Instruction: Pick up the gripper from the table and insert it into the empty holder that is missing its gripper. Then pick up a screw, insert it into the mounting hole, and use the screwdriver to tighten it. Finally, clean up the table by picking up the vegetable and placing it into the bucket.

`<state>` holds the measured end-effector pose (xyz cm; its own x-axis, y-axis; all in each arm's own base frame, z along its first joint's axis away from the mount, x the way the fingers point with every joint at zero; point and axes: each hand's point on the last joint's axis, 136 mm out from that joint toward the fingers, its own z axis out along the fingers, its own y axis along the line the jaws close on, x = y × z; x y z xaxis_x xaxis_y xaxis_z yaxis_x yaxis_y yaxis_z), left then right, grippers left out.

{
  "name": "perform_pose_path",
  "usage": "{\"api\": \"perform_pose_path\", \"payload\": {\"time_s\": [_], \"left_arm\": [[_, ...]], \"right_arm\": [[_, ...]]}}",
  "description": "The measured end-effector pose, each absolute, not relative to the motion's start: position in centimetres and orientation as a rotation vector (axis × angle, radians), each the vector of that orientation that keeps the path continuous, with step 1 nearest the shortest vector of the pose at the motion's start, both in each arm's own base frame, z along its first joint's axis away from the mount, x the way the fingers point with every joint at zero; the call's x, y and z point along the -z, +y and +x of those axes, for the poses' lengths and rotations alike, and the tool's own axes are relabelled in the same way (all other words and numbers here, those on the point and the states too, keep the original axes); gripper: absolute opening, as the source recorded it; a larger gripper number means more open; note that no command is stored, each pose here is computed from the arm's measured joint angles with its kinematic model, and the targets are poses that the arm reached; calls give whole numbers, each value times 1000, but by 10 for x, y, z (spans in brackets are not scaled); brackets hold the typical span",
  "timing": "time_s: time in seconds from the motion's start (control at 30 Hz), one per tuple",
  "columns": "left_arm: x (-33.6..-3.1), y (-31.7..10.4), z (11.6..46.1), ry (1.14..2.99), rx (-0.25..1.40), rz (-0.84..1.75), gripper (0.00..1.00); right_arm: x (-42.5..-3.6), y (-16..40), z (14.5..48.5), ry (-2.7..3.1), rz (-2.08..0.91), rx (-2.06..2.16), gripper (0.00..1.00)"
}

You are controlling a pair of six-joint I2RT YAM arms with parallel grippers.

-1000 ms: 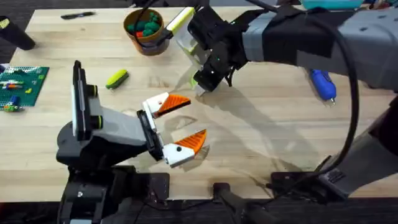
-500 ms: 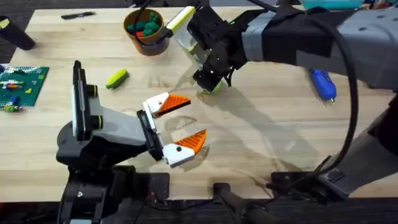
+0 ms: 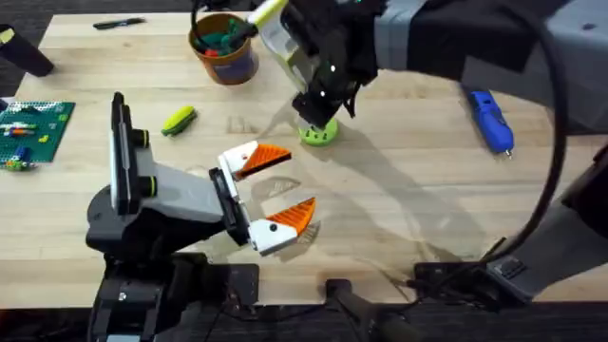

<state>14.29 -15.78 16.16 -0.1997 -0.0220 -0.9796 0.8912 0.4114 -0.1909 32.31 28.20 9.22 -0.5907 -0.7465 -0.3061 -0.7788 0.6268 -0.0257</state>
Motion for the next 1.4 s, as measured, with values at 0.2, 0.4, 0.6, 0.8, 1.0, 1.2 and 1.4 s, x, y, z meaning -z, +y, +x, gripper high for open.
{"api": "perform_pose_path", "payload": {"time_s": [0.2,0.4,0.6,0.8,1.0,1.2,1.4], "left_arm": [[-162,-158,143,1540,1014,800,889],[-162,-158,143,1540,1014,800,889],[-162,-158,143,1540,1014,800,890],[-162,-158,143,1540,1014,800,890],[-162,-158,143,1540,1015,800,888],[-162,-159,141,1538,1025,807,890],[-162,-159,140,1536,1032,813,890]], "right_arm": [[-117,286,328,2551,-1228,-164,6],[-138,287,329,2549,-1221,-167,6],[-164,291,326,2553,-1195,-214,6],[-245,302,304,2456,-1168,-351,6],[-271,325,281,2366,-1226,-405,6],[-271,342,256,2348,-1303,-429,6],[-276,350,245,2333,-1323,-447,6]]}}
